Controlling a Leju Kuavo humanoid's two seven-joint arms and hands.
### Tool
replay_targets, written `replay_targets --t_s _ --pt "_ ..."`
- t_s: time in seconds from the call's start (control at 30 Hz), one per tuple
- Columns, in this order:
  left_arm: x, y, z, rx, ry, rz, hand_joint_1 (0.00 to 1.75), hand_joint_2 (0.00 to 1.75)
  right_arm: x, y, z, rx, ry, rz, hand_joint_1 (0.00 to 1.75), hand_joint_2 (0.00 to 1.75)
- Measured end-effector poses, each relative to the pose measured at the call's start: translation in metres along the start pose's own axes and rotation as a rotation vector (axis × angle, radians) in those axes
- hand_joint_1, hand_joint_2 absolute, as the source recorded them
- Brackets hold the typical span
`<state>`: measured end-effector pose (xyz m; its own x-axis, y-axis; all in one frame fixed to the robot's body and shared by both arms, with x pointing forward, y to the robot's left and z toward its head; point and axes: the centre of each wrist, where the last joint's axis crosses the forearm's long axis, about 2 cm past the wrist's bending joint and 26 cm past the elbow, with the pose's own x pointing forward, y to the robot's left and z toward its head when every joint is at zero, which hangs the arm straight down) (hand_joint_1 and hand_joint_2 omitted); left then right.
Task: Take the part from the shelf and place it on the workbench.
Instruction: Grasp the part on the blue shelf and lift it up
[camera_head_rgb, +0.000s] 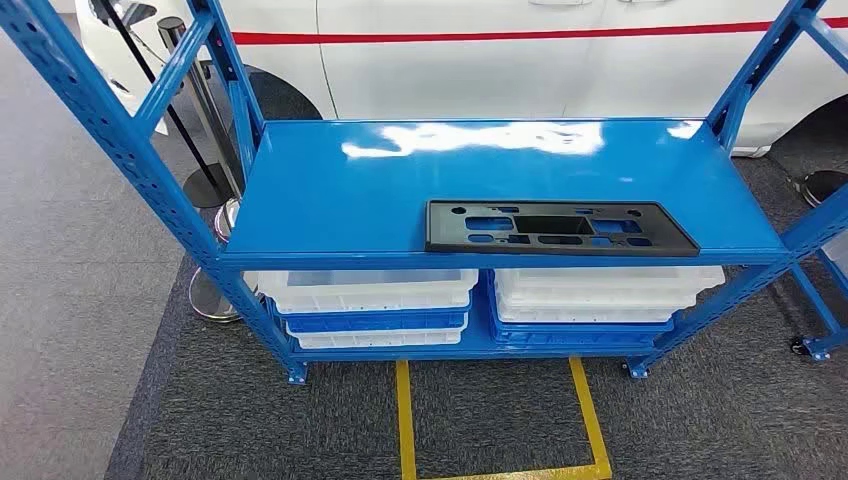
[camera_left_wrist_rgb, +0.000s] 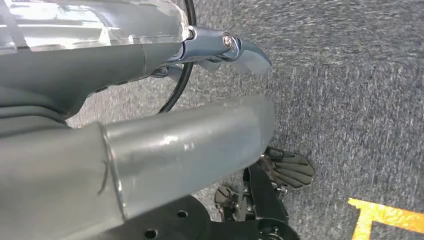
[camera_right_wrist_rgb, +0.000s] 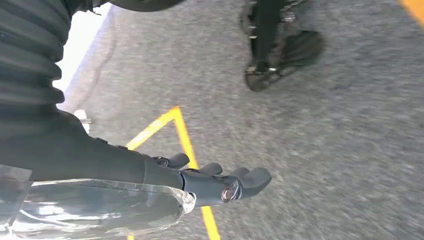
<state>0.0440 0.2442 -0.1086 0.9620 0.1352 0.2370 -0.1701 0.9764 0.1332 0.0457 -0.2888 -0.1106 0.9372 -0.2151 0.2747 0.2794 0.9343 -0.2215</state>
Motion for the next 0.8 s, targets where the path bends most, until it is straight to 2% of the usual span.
replay_targets --t_s 0.2,0.37,0.5,0.53,0.6,0.7,0.8 --pt "0.002 0.001 0.000 -0.004 -0.010 -0.020 0.00 0.00 0.015 -0.020 -0.007 -0.027 -0.051 -0.016 0.00 1.75" --pt "0.002 0.001 -0.001 -0.005 -0.012 -0.027 0.00 0.00 0.018 -0.025 -0.009 -0.037 -0.060 -0.020 0.00 1.75" --pt "0.002 0.001 -0.001 -0.016 -0.024 -0.048 0.00 0.00 0.032 -0.028 -0.011 -0.036 -0.183 -0.019 0.00 1.75" --pt "0.003 0.001 -0.001 -0.019 -0.026 -0.055 0.00 0.00 0.043 -0.030 -0.013 -0.032 -0.243 -0.015 0.00 1.75" --pt "0.003 0.000 -0.001 -0.023 -0.031 -0.067 0.00 0.00 0.081 -0.031 -0.015 -0.014 -0.412 0.006 0.00 1.75" --pt "0.006 0.000 -0.001 -0.025 -0.041 -0.076 0.00 0.00 0.164 -0.028 -0.009 0.029 -0.739 0.067 0.00 1.75" --pt "0.007 0.000 -0.001 -0.026 -0.054 -0.075 0.00 0.00 0.247 -0.017 0.015 0.081 -1.042 0.122 0.00 1.75"
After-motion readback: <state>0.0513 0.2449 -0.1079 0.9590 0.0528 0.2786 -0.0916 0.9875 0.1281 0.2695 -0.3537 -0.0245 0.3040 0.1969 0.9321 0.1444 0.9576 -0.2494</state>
